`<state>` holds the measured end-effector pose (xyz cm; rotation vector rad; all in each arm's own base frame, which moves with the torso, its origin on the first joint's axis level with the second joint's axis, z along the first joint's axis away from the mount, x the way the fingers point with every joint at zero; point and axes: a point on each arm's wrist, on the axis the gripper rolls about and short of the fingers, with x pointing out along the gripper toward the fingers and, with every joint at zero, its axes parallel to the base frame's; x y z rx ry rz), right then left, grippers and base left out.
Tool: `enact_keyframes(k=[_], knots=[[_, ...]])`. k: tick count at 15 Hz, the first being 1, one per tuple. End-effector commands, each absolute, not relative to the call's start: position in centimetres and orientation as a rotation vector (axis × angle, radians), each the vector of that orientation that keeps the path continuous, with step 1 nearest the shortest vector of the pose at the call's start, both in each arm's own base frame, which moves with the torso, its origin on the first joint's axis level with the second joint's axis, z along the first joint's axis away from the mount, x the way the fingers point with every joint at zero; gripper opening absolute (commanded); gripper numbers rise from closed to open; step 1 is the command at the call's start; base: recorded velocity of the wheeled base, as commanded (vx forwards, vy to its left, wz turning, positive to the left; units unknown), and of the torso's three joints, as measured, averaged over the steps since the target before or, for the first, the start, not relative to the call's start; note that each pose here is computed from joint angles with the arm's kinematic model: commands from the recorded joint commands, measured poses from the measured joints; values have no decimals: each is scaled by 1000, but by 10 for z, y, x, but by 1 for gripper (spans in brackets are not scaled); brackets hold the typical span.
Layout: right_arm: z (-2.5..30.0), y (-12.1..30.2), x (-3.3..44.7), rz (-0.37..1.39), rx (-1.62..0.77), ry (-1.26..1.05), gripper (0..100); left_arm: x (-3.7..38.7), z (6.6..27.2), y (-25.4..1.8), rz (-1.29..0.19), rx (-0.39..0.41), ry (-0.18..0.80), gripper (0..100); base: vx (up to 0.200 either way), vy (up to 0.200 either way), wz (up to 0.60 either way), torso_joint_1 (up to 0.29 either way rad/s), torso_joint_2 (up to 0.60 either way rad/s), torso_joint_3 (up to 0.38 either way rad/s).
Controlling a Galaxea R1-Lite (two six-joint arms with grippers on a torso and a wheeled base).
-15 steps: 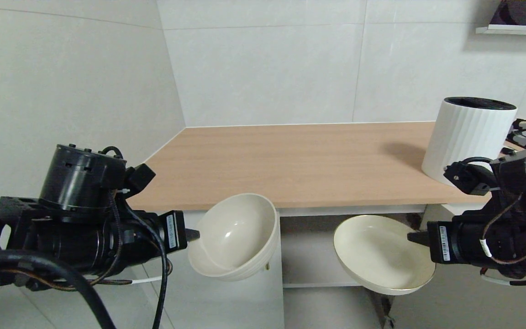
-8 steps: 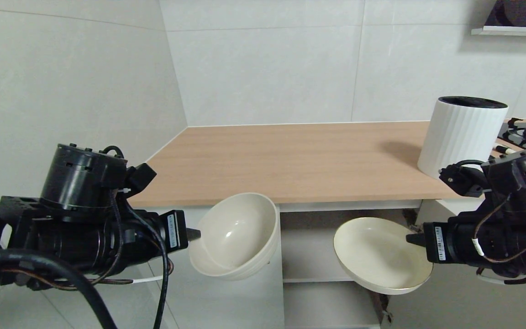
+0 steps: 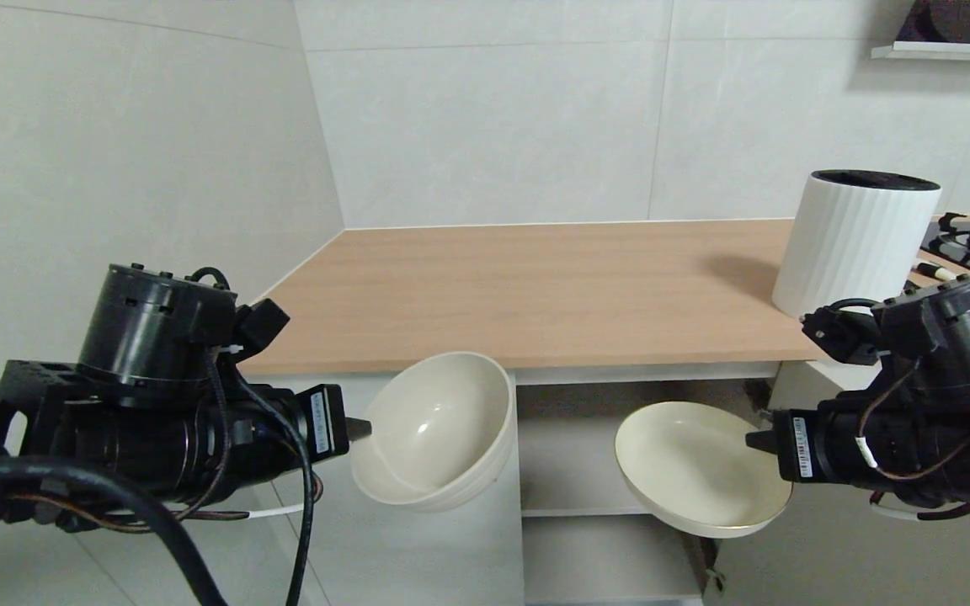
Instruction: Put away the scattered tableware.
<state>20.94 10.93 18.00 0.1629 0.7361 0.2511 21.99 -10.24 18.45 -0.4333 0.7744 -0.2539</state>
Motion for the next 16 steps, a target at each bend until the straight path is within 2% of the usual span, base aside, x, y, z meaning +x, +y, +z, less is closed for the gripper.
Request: enact_keyframes(k=[1, 13, 16], knots=[[179, 109, 209, 251, 162, 739, 0, 220, 184, -103, -253, -432, 777, 0, 0, 0, 0, -144, 383, 217], [177, 110, 210, 250, 157, 744, 0, 221, 183, -103, -250, -431, 779, 0, 0, 0, 0, -146, 454, 308], [177, 110, 210, 250, 157, 744, 0, 222, 182, -103, -250, -429, 781, 0, 0, 0, 0, -33, 163, 119]])
